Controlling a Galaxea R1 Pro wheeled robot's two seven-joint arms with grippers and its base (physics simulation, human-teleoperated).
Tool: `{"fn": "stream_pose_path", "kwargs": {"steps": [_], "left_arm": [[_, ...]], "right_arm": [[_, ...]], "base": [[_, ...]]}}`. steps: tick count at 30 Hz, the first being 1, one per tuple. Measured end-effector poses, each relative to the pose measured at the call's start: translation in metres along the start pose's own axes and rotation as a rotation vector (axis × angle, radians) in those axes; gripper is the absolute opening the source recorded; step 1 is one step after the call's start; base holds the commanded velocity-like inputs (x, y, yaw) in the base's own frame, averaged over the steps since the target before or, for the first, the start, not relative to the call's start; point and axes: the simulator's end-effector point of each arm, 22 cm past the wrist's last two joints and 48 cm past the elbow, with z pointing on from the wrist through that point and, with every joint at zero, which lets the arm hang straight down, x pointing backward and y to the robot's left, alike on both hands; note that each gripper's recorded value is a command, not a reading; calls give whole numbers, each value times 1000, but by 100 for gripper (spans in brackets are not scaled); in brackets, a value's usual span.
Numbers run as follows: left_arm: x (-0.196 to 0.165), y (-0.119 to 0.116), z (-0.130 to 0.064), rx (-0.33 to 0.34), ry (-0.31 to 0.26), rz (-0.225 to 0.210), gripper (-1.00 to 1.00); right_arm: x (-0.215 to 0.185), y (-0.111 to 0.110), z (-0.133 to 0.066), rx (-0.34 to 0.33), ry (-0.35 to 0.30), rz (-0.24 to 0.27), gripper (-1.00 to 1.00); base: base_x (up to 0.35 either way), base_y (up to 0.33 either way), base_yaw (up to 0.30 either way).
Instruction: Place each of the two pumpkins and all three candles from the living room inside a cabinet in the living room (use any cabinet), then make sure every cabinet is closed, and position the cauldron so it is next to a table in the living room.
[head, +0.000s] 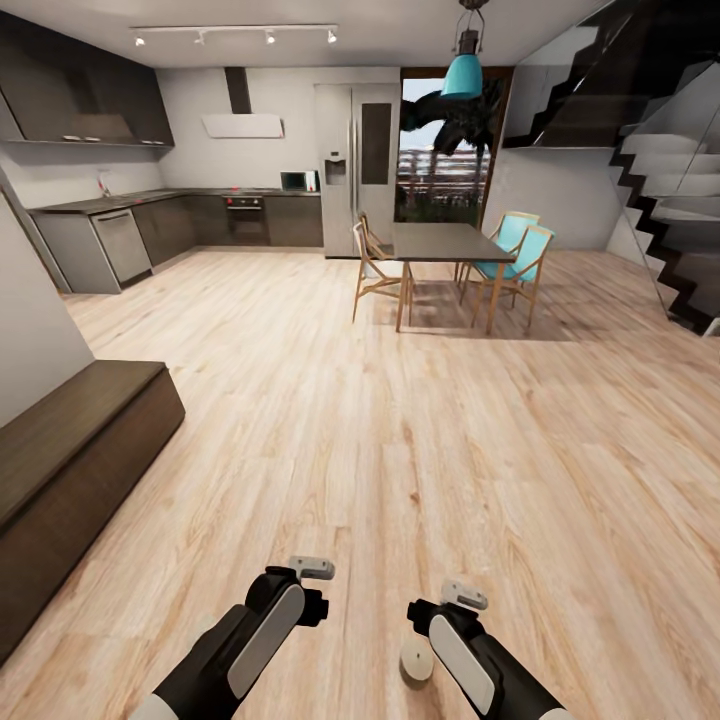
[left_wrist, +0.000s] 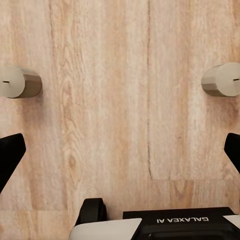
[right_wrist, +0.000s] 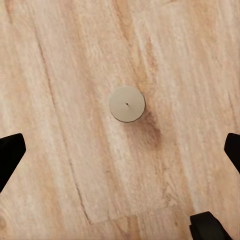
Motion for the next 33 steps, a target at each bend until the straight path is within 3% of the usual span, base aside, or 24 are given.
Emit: {"fn": "stream_pose_path", "kwargs": {"steps": [17, 33], "left_arm": [[1, -2, 0, 7, 2, 1, 100], [0, 0, 0, 5, 0, -6, 100]], "right_arm": [[-4, -6, 2, 10, -25, 24, 100], [-3, -1, 1, 5, -24, 22, 100]], "base": [[4, 14, 0], [152, 113, 0]]}}
